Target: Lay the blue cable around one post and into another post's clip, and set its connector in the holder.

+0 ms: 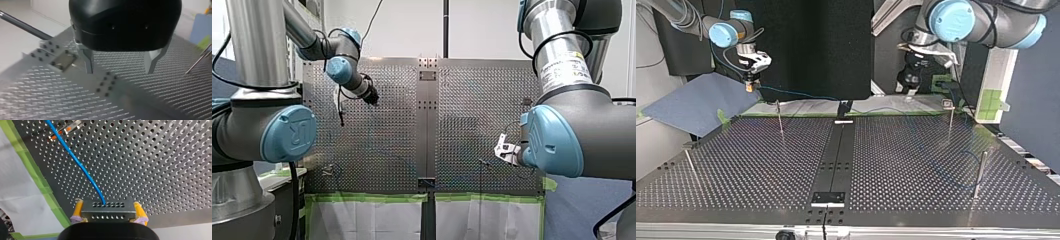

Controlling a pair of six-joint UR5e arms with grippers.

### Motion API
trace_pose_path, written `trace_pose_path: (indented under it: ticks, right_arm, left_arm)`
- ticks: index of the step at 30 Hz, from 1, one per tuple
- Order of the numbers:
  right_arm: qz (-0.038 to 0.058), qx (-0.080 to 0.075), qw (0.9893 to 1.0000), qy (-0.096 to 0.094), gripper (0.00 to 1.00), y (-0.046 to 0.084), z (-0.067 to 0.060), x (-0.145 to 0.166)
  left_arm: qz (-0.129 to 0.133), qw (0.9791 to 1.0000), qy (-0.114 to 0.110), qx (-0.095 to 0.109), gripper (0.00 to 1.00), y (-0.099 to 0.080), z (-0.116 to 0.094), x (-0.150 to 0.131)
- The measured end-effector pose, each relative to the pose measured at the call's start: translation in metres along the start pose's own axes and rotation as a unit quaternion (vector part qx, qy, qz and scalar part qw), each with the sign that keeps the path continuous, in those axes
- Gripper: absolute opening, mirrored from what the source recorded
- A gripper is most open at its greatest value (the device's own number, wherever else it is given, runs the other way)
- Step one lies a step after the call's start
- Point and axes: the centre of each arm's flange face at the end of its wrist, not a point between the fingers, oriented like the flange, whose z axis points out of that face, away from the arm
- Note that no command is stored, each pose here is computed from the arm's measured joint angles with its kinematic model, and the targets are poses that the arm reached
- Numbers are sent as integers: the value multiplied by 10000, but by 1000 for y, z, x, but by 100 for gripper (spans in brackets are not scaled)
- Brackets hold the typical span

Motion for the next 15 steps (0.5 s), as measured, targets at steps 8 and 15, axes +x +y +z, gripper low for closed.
trace_pose_path:
  ticks: [8, 15]
  right_arm:
    - [-15, 79, 10000, 41, 0, -2, 1, 1]
    - [-21, 135, 9999, 51, 0, -4, 2, 1]
  left_arm:
    - [-252, 9975, 537, 380, 100, -8, -1, 57]
    - [-474, 9909, 1046, 696, 100, -14, -9, 108]
